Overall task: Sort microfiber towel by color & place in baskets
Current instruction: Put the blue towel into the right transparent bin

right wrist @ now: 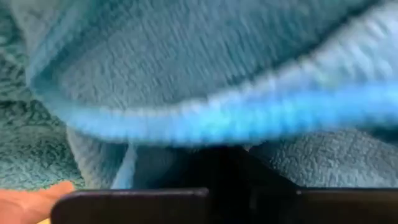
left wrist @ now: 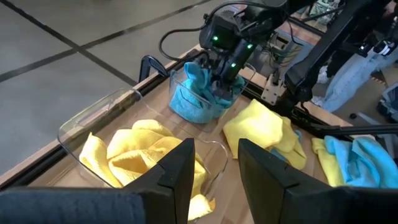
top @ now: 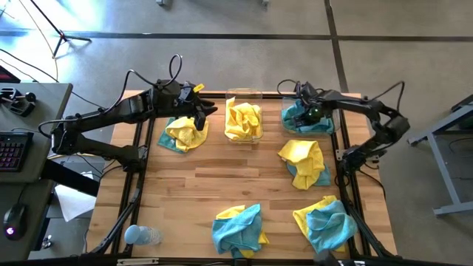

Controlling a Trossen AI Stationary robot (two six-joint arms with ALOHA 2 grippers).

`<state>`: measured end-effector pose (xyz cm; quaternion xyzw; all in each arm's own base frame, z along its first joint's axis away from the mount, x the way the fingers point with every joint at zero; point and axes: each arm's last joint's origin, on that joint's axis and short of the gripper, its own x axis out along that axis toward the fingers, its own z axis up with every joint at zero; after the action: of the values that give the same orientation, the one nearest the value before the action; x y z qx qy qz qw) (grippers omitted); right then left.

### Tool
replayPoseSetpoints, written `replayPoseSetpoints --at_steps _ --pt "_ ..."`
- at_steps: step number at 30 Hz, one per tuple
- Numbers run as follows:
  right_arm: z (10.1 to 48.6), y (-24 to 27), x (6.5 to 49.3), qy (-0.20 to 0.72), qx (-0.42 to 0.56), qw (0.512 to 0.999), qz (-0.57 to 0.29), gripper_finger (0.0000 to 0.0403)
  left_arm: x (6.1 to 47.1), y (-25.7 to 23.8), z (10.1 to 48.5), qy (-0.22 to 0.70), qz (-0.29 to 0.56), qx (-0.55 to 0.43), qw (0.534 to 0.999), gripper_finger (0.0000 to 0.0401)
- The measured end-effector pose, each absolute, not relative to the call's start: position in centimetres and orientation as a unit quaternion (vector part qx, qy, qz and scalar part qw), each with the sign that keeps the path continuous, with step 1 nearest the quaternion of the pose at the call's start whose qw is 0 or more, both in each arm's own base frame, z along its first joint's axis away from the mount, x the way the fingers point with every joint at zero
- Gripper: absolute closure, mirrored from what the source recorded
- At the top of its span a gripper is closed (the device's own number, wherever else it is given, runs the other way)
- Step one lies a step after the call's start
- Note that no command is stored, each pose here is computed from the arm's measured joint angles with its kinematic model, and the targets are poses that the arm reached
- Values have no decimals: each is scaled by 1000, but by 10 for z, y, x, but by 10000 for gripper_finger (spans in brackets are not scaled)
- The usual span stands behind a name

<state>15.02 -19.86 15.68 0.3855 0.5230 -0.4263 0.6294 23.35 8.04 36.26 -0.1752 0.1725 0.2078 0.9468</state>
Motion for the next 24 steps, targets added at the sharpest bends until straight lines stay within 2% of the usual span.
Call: replayPoseSetpoints --at_steps 6,12,24 --pt "166 -199 151 520 379 637 -424 402 233 80 362 175 209 -179 945 288" --pt "202 -195 147 512 375 645 -426 402 233 80 362 175 209 -179 945 288" --pt "270 -182 138 436 351 700 -444 402 233 81 362 175 215 -160 947 288"
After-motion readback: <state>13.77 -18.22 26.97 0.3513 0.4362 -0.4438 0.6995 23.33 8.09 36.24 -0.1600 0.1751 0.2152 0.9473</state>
